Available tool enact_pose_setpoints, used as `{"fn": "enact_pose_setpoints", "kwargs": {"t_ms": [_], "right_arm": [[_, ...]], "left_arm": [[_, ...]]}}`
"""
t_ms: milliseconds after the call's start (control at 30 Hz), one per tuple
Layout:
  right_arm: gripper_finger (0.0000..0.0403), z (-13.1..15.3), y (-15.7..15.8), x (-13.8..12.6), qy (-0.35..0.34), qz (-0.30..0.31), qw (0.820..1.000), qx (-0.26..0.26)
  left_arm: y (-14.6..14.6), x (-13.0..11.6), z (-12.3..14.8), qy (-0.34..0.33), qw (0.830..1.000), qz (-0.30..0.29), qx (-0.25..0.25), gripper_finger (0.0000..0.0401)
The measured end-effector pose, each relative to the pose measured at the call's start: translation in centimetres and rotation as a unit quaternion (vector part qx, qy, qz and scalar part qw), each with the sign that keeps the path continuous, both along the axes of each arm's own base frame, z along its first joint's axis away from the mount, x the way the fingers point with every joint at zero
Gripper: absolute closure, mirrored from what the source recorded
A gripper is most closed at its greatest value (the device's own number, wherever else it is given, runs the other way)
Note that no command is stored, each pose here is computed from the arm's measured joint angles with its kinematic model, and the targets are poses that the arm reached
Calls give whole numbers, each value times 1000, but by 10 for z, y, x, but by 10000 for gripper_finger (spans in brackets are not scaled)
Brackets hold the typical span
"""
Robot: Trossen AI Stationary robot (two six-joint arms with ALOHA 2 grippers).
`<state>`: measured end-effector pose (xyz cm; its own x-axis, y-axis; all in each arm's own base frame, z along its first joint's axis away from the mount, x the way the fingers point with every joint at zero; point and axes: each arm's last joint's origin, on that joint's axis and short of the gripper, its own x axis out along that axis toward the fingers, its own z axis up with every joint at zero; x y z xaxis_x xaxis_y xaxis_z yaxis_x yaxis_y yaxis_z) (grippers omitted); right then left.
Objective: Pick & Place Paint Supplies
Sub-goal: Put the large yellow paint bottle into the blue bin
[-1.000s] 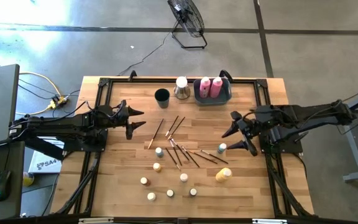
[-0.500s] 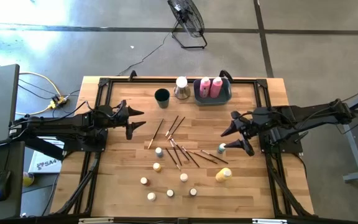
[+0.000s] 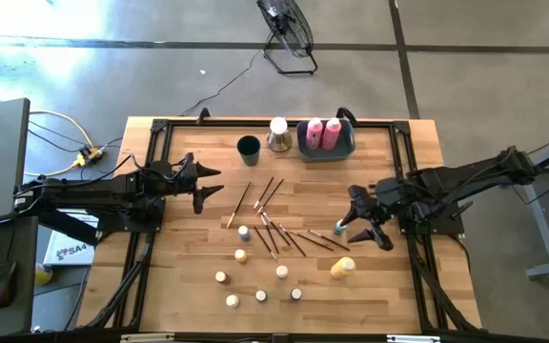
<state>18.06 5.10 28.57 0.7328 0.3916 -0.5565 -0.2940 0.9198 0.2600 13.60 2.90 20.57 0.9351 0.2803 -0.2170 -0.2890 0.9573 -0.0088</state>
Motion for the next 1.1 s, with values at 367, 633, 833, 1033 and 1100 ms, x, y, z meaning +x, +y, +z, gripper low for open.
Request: {"fn": "enact_pose_setpoints", "kwargs": {"t_ms": [367,633,833,1033,1100], "right_arm": [[172,-1,36,-11,4,74,997,2],[172,-1,59,-25,7,135,991,2],[172,-2,61,-26,-15,100,994,-39],[172,-3,60,-26,-14,103,993,-58],[172,-5,61,-24,-11,102,993,-60]], "left_arm": [[0,0,0,-5,1000,3,-15,176],[0,0,0,-13,999,9,-43,176],[0,0,0,-16,999,11,-51,176],[0,0,0,-17,998,12,-55,176],[0,0,0,-19,998,12,-62,176]]}}
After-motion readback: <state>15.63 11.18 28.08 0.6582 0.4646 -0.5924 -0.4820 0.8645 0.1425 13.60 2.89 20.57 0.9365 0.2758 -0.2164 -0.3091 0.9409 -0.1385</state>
